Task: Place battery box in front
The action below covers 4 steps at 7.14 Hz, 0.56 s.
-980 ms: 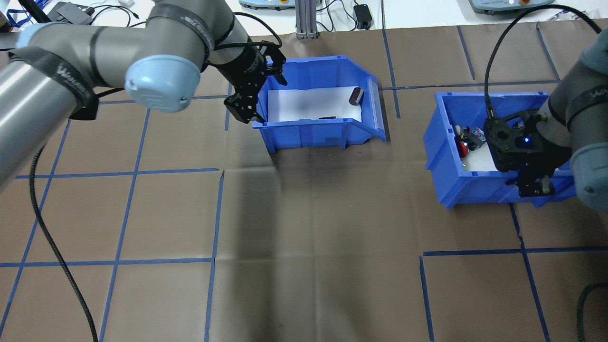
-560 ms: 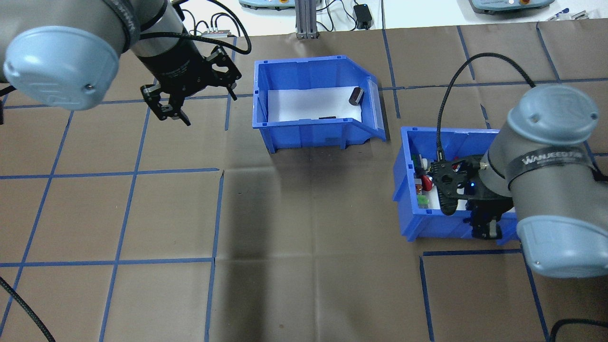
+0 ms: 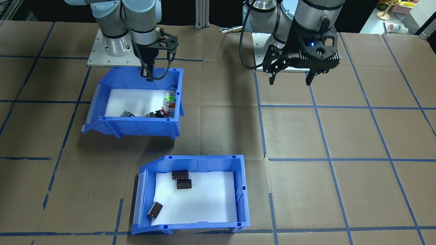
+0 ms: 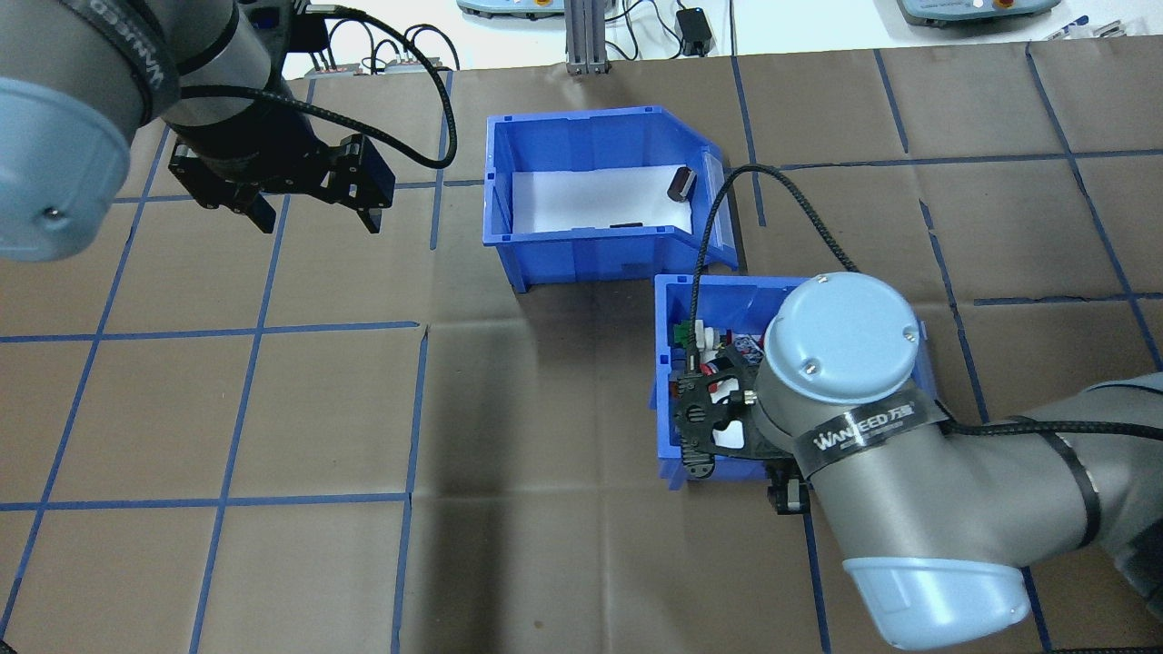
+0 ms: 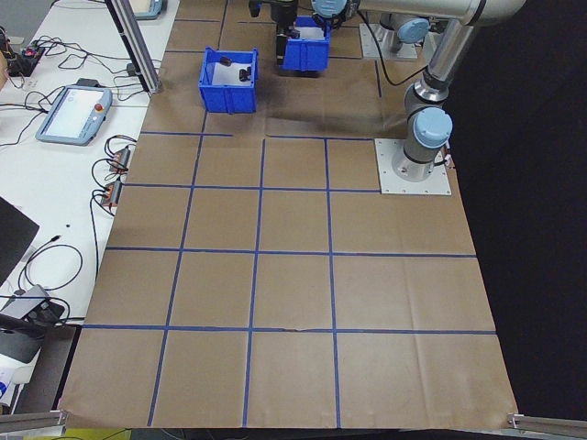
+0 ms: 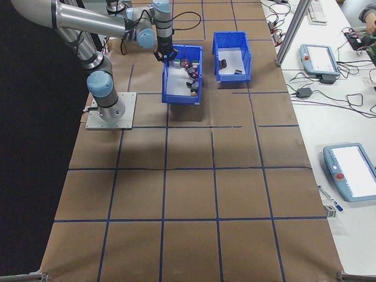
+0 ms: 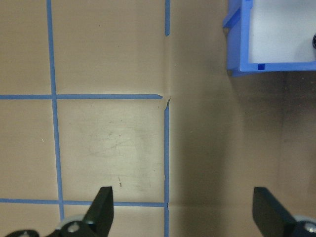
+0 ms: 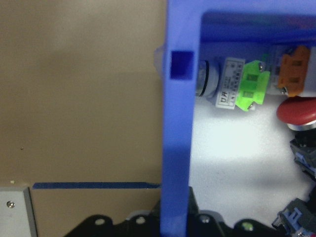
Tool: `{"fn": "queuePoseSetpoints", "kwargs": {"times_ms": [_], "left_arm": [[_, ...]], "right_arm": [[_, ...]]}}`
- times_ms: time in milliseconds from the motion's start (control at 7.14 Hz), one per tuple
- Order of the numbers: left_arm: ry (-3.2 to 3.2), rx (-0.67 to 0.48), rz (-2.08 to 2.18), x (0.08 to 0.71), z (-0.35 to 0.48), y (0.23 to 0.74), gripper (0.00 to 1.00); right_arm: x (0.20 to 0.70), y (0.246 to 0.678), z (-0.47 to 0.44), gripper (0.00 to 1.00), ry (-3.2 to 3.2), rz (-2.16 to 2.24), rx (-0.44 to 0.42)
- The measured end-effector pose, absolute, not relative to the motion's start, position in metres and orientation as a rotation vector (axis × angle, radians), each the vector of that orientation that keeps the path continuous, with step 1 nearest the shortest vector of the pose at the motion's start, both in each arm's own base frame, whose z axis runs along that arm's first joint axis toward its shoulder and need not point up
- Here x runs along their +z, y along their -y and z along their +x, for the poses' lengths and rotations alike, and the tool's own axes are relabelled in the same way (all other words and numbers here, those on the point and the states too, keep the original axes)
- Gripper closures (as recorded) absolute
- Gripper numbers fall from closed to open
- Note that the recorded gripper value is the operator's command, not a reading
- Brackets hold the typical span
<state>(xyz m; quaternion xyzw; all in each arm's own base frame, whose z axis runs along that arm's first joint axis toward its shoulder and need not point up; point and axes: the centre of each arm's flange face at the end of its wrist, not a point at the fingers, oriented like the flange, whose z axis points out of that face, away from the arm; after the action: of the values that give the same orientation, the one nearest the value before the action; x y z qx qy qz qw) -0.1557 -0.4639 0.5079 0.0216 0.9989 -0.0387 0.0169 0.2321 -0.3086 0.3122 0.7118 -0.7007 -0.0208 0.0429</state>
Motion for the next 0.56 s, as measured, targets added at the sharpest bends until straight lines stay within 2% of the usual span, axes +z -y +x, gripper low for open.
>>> {"fn": "queuePoseSetpoints", "kwargs": {"times_ms": [560], "left_arm": [[-3.112, -0.101, 0.083, 0.495, -0.154, 0.437, 0.00]], "right_arm": [[0.273, 0.295, 0.334, 0.97, 2.070, 2.199, 0.056]]}}
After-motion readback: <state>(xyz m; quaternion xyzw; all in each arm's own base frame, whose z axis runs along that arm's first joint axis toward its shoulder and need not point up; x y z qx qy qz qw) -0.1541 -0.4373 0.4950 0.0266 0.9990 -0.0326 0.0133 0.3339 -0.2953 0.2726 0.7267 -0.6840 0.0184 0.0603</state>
